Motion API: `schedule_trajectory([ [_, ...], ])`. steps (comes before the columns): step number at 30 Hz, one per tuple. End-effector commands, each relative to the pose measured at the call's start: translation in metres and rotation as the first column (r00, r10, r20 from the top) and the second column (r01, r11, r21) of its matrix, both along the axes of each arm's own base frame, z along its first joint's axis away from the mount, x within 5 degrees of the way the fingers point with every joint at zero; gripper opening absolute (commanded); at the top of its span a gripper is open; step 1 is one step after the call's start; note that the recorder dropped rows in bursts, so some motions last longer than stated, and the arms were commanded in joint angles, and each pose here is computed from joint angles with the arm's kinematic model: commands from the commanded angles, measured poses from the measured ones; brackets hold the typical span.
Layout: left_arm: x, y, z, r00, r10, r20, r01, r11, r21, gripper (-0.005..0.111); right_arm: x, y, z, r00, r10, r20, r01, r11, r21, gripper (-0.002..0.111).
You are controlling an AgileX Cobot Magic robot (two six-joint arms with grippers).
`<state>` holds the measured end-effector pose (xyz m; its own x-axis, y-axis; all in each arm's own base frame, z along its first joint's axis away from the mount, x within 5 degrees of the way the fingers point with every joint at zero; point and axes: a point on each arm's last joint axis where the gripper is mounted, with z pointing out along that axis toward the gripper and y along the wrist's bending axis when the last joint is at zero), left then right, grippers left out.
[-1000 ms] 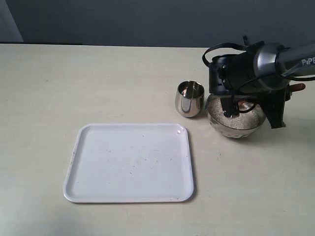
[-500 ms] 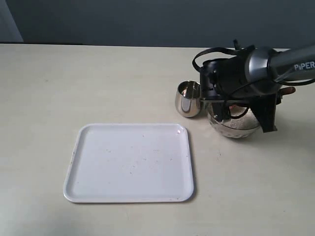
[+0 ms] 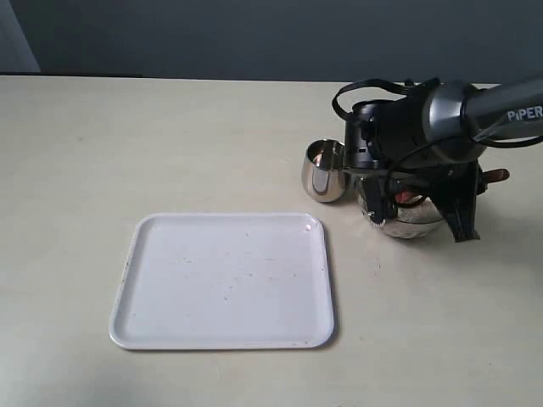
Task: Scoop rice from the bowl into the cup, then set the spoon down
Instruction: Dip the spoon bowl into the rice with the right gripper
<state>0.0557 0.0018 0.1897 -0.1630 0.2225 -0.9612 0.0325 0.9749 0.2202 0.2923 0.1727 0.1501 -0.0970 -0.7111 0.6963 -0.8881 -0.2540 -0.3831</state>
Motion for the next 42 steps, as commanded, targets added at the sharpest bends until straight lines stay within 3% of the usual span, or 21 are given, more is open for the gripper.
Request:
schedule_trajectory([
  [1, -0.0002, -0.0004, 0.0021, 1.0, -0.004, 0.018, 0.004, 1.0, -0.01, 0.001, -0.0018, -0.0007, -0.0005, 1.0, 0.001, -0.022, -0.002, 1.0, -0.005, -0.001],
  [42, -0.0002, -0.0004, 0.0021, 1.0, -0.004, 0.018, 0.004, 1.0, -0.01, 0.001, -0.0046, -0.0018, -0.0008, 0.998, -0.015, -0.062, 0.016, 1.0, 0.01, -0.001],
])
